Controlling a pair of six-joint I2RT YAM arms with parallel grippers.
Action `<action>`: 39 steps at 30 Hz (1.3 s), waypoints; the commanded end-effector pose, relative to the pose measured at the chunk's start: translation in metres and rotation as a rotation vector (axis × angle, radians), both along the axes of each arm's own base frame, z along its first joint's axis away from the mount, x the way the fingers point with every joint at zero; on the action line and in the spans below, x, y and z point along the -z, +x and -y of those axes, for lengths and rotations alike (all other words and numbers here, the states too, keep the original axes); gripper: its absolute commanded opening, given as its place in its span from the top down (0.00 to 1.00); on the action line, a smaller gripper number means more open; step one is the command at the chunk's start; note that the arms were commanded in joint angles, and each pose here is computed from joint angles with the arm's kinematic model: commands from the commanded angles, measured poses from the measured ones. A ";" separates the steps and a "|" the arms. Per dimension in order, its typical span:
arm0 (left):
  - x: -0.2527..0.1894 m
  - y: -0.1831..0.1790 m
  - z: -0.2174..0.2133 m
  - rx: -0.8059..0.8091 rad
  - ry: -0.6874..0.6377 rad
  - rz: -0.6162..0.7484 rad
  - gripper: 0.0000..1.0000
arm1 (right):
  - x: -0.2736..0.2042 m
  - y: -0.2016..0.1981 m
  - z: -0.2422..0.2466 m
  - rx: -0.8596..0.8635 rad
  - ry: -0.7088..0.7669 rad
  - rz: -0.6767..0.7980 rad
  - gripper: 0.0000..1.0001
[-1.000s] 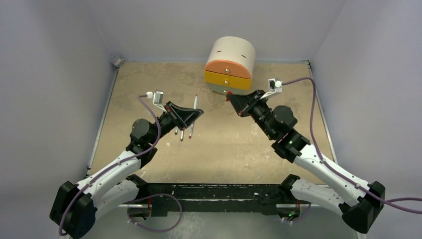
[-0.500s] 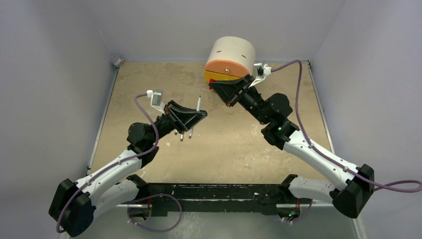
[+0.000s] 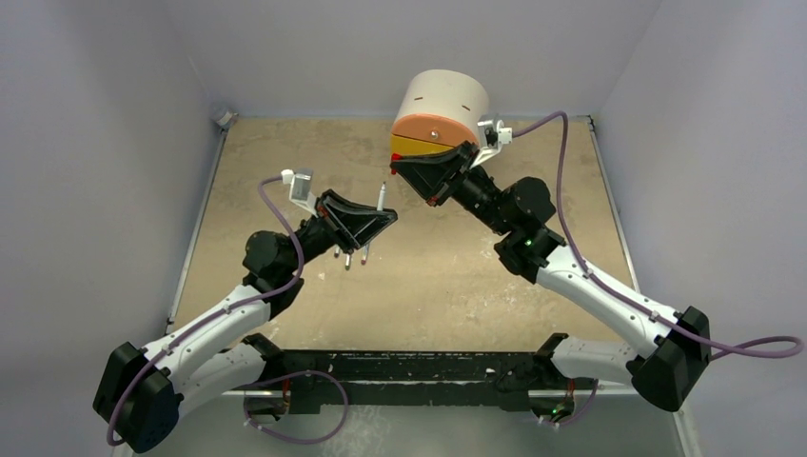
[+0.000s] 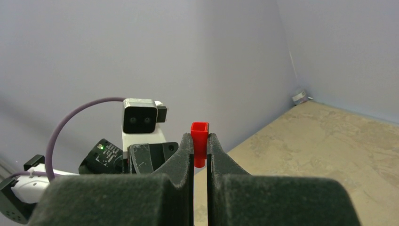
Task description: Insert the pens into the pen caps
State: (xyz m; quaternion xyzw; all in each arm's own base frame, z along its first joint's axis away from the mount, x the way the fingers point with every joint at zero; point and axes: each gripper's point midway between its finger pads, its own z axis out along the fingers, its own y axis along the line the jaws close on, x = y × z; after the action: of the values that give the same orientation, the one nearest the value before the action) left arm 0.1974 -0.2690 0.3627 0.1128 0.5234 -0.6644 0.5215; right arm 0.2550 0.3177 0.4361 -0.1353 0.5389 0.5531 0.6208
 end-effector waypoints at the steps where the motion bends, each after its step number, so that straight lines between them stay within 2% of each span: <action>1: -0.025 -0.005 -0.001 -0.005 -0.030 0.083 1.00 | -0.037 -0.017 0.003 -0.045 0.073 0.092 1.00; 39: -0.023 -0.009 -0.006 -0.017 -0.027 0.088 1.00 | -0.019 -0.027 -0.013 -0.116 0.072 0.033 1.00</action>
State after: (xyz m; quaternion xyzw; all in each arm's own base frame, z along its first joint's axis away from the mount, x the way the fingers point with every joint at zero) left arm 0.1944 -0.2676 0.3661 0.1190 0.5212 -0.6600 0.5278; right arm 0.2420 0.3341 0.4331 -0.1433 0.5364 0.5835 0.5927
